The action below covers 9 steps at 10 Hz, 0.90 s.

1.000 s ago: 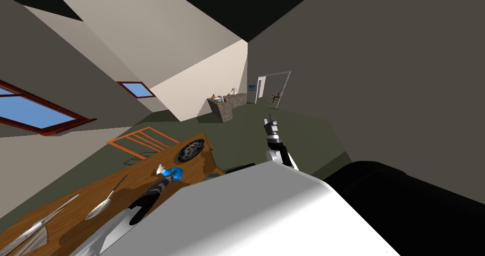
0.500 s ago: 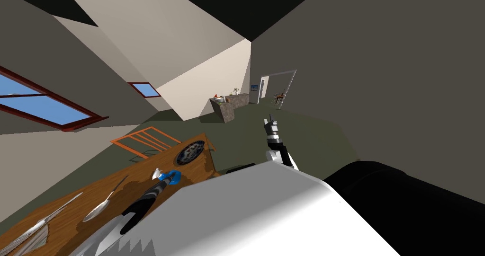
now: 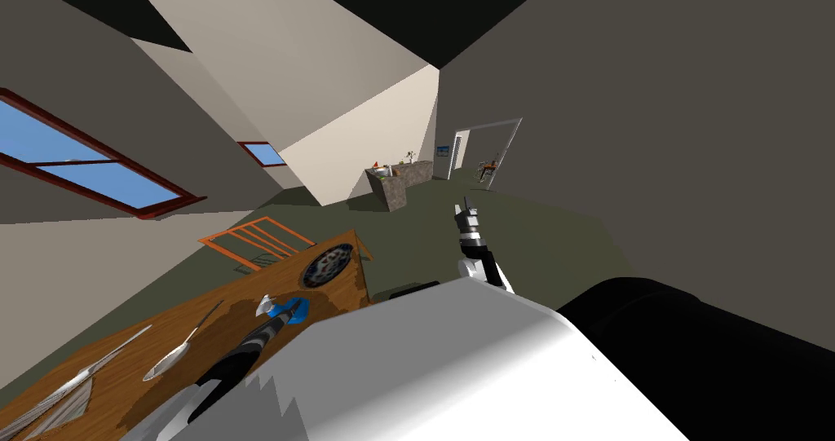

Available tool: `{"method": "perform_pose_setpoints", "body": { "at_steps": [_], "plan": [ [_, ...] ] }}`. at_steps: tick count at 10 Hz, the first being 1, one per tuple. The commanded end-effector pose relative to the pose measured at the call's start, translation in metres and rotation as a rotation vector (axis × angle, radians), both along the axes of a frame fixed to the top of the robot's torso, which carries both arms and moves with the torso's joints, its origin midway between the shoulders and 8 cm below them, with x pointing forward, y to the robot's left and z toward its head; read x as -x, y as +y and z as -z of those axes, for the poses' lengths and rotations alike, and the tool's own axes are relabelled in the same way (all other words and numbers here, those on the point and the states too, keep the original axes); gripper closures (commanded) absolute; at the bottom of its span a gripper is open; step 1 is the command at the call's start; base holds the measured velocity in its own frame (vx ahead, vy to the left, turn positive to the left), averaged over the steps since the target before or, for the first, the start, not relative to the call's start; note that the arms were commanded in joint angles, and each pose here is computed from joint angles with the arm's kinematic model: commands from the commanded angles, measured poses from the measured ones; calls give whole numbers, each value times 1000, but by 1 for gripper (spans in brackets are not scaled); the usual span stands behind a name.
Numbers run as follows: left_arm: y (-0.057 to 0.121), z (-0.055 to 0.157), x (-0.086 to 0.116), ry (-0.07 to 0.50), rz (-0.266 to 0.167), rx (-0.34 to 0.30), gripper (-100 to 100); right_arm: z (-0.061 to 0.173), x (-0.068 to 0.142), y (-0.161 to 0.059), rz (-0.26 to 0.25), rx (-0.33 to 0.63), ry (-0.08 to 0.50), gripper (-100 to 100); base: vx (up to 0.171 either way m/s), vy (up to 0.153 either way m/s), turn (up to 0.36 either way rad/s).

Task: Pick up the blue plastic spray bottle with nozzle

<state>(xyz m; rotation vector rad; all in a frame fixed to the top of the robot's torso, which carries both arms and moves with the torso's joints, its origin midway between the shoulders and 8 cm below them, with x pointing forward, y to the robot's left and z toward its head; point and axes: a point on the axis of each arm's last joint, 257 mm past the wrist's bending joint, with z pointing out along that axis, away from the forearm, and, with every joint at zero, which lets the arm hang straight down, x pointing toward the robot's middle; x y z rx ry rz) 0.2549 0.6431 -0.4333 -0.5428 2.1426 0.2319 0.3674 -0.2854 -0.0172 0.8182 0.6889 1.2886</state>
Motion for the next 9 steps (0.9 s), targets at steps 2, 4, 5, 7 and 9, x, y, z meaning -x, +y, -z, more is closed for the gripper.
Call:
{"method": "perform_pose_setpoints", "body": {
  "at_steps": [2,4,5,7,9],
  "plan": [
    [-1,0,0,-1,3,2,100,0,0,0,0,0,0,0,18,-8,1],
    [0,0,0,0,3,-1,100,0,0,0,0,0,0,0,0,0,0],
    [0,0,-1,-1,3,0,100,0,0,0,0,0,0,0,0,0,0],
    [0,0,-1,-1,3,0,0,0,0,0,0,0,0,0,0,0,0],
    [-5,-5,-10,-11,-13,1,100,0,0,0,0,0,0,0,-83,35,-150]
  ]
}}
